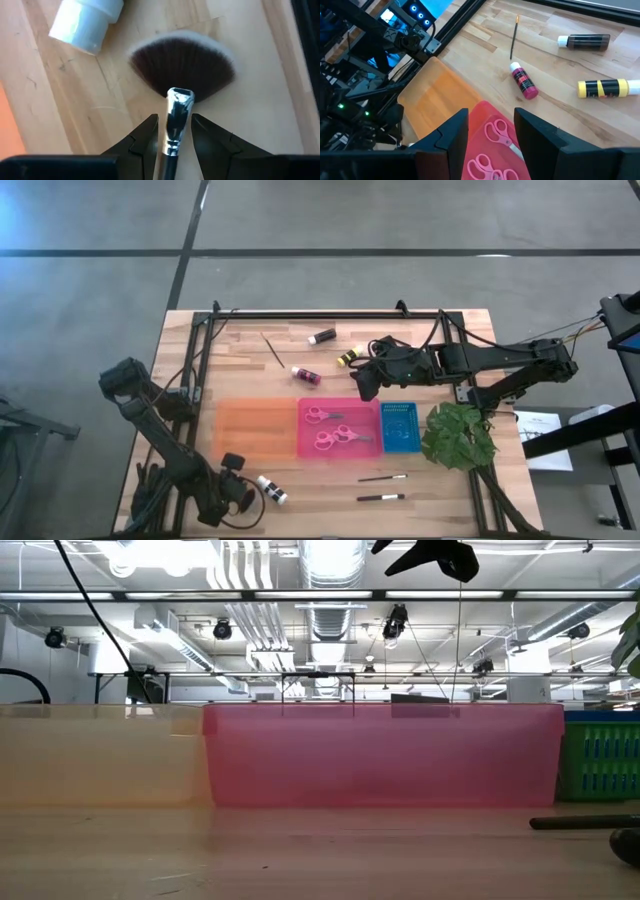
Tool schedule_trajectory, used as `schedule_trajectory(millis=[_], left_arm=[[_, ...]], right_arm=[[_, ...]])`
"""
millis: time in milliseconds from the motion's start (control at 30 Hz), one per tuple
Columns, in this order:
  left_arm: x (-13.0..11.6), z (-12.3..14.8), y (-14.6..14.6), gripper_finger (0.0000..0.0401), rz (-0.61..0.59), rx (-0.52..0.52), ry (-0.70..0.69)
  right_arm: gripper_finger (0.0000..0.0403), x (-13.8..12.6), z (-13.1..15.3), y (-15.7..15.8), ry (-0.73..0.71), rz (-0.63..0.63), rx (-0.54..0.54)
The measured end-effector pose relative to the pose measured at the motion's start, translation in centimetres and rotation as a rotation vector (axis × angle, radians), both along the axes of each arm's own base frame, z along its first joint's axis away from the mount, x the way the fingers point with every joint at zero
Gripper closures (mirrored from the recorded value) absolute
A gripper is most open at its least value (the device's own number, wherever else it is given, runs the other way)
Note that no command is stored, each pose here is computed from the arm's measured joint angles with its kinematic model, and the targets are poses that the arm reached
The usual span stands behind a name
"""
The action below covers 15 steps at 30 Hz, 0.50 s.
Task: Pick & Place Paint Supplies
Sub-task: Put the silver highlighter brush into the orange bin
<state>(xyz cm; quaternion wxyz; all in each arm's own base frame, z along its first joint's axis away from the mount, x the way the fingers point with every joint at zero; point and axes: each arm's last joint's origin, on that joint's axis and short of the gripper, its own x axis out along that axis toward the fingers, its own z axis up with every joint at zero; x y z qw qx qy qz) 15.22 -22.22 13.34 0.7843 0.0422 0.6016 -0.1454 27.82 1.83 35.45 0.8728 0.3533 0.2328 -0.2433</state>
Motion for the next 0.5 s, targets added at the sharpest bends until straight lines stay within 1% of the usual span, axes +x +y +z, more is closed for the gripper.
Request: schedule_trajectory(millis=[133,500], left_arm=[[-0.10,-0.12,0.14,0.0276,0.000,0.011,0.008],[-0.13,-0.15,0.12,0.0276,-0.001,0.001,0.025]], right_arm=[[0.0246,0.00,0.00,0.00,0.001,0.002,-0.002],[0.0246,0.00,0.00,0.01,0.002,0.006,-0.005]])
